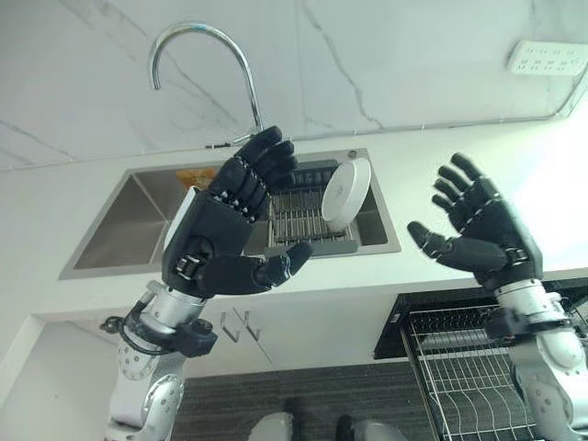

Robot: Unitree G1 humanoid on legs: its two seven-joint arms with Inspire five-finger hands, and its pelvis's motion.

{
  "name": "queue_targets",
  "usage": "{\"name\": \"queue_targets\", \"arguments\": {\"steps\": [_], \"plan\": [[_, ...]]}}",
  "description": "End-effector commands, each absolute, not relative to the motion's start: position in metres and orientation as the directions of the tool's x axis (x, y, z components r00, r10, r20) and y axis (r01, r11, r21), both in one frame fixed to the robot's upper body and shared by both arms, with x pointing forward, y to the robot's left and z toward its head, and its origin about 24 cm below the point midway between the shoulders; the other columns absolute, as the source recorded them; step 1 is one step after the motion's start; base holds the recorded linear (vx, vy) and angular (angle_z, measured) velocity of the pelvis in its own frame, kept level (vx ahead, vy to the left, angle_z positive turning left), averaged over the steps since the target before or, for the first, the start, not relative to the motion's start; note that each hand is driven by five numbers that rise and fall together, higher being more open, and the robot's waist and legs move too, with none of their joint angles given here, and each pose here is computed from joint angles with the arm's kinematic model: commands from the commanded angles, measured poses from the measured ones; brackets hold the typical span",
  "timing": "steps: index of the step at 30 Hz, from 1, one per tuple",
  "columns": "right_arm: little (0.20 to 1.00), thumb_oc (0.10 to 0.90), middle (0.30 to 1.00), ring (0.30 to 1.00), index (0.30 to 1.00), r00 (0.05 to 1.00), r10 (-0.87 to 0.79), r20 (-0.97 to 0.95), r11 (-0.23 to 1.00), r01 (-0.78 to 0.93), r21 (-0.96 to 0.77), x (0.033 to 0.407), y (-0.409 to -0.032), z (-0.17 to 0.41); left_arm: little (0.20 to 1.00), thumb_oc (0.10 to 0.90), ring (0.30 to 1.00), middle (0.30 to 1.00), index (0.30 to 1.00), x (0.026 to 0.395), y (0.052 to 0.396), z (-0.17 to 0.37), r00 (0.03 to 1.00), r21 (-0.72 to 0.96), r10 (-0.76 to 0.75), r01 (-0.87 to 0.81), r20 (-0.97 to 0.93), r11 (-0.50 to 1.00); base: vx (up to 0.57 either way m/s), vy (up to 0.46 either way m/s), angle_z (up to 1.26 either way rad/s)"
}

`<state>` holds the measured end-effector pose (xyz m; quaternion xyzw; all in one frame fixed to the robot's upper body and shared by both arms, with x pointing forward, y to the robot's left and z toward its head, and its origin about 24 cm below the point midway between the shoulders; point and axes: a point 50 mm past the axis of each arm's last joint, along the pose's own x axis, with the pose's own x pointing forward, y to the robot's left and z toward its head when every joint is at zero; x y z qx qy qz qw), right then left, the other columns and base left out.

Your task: Place the dishes in the dishwasher.

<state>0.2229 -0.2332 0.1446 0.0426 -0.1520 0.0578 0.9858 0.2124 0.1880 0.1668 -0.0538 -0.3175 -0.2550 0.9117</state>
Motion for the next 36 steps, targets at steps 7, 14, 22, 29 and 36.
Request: {"name": "queue_targets", "arguments": {"steps": [7, 14, 22, 29, 36], "plan": [[0.9, 0.8, 0.9, 0.9, 0.9, 0.801, 0.069, 0.594, 0.983, -0.156, 0.097, 0.216, -0.236, 0.2, 0.9, 0.8, 0.9, 0.9, 0.9, 0.208, 0.193, 0.214, 0.498, 0.199, -0.415, 0.431, 0.761, 0.88, 0.08, 0.163, 0.0], [0.9, 0.8, 0.9, 0.9, 0.9, 0.804, 0.004, 0.595, 0.972, -0.143, 0.186, 0.22, -0.231, 0.194, 0.9, 0.8, 0.9, 0.9, 0.9, 0.205, 0.195, 0.215, 0.478, 0.253, -0.444, 0.413, 0.758, 0.875, 0.1, 0.132, 0.0], [0.9, 0.8, 0.9, 0.9, 0.9, 0.827, -0.058, 0.559, 0.963, -0.1, 0.249, 0.226, -0.239, 0.189, 0.9, 0.8, 0.9, 0.9, 0.9, 0.208, 0.196, 0.22, 0.492, 0.244, -0.409, 0.365, 0.768, 0.898, 0.05, -0.134, -0.16], [0.9, 0.8, 0.9, 0.9, 0.9, 0.821, -0.113, 0.56, 0.97, -0.03, 0.239, 0.23, -0.243, 0.202, 0.9, 0.8, 0.9, 0.9, 0.9, 0.209, 0.194, 0.22, 0.516, 0.219, -0.377, 0.341, 0.769, 0.914, 0.07, -0.081, -0.04], [0.9, 0.8, 0.9, 0.9, 0.9, 0.827, -0.145, 0.544, 0.957, -0.022, 0.289, 0.234, -0.247, 0.202, 0.9, 0.8, 0.9, 0.9, 0.9, 0.21, 0.195, 0.218, 0.529, 0.211, -0.377, 0.347, 0.761, 0.914, 0.03, -0.054, -0.02]]}}
